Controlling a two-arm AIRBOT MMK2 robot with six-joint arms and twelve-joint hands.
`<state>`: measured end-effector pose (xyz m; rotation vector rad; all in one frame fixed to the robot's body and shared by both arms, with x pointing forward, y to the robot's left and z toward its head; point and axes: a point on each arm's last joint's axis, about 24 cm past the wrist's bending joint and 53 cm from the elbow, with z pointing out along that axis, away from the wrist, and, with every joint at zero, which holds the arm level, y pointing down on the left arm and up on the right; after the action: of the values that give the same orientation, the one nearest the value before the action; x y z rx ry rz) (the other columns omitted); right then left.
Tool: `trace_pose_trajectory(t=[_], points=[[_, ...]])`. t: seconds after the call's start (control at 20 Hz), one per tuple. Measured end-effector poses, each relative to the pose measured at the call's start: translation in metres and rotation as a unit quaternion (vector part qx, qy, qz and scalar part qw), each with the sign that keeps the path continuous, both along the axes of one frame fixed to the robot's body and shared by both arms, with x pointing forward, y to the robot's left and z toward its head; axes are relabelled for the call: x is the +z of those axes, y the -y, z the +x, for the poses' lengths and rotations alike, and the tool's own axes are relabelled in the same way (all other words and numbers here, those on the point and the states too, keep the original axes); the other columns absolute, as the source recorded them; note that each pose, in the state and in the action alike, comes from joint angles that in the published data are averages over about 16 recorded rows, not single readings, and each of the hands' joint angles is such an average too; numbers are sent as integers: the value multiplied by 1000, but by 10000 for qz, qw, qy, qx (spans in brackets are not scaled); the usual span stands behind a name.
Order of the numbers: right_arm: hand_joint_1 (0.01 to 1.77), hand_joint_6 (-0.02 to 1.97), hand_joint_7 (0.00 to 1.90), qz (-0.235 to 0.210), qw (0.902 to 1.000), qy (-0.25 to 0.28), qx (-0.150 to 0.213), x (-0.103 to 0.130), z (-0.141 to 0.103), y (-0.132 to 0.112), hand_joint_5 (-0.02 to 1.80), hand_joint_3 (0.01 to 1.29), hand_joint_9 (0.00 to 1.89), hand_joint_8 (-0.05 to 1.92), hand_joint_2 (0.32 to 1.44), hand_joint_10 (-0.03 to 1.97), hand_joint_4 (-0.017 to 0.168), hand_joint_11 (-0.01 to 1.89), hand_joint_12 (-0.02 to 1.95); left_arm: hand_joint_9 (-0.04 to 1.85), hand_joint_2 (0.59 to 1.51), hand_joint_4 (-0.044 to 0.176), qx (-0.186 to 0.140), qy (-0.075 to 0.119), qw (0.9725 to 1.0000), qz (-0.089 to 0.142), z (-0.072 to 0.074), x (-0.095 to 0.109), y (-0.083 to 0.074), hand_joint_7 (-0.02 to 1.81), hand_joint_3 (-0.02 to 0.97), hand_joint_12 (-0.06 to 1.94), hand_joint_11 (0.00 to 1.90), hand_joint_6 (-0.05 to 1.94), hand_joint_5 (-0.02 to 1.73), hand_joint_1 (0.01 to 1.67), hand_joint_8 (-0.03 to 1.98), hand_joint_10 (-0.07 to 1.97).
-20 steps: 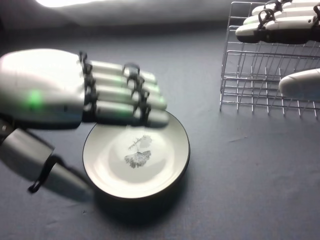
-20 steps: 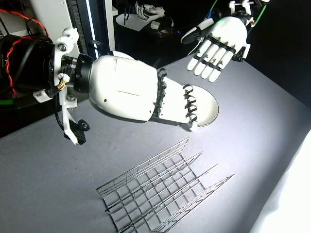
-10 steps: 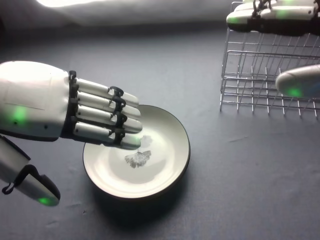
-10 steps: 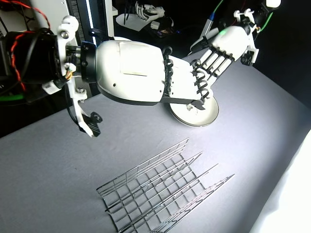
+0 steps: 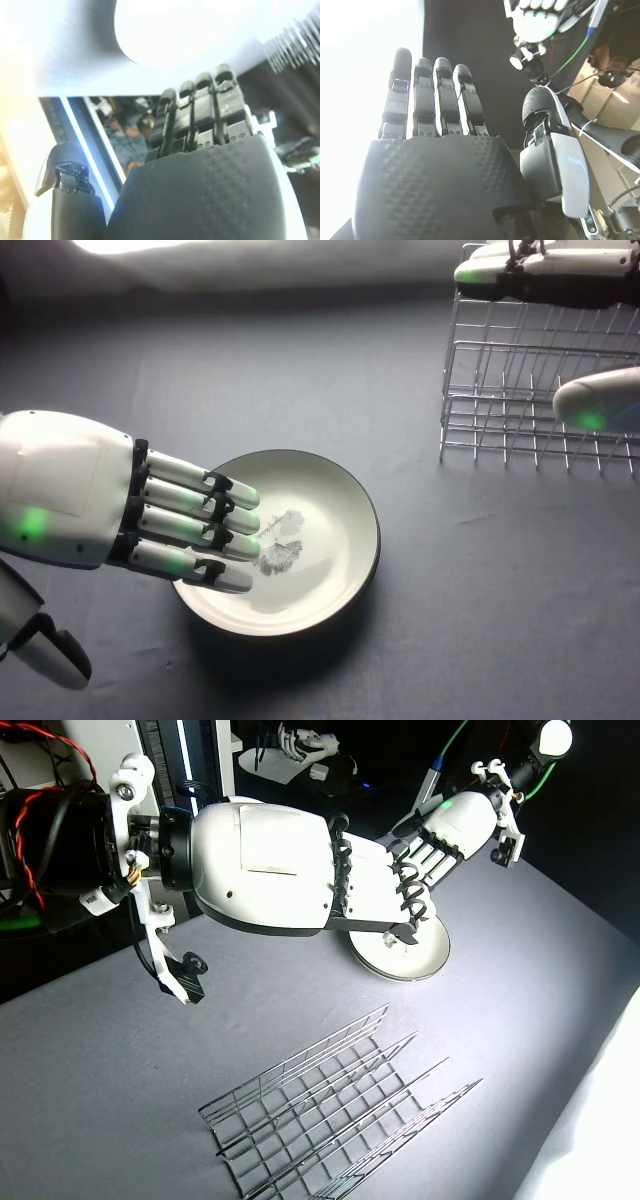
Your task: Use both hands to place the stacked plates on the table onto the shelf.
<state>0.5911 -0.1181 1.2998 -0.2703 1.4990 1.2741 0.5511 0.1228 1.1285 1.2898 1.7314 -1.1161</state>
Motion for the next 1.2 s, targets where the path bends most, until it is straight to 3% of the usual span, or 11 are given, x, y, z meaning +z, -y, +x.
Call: trace_pose_trajectory(t=[0.45, 1.2], points=[[21, 22, 186, -35, 10000, 17, -22, -1, 1, 0, 174, 16, 164, 12, 1301, 16, -2, 21, 655, 19, 1099, 4, 176, -43, 9992, 357, 13, -32, -10, 26, 21, 14, 21, 6, 55, 18, 18, 9], [23, 21, 171, -90, 9998, 124, -132, 0, 4, 2, 157, 15, 152, 12, 1291, 16, -3, 21, 591, 19, 1092, 0, 401, -41, 9970, 664, 31, -50, -23, 24, 20, 14, 18, 1, 44, 17, 18, 8]])
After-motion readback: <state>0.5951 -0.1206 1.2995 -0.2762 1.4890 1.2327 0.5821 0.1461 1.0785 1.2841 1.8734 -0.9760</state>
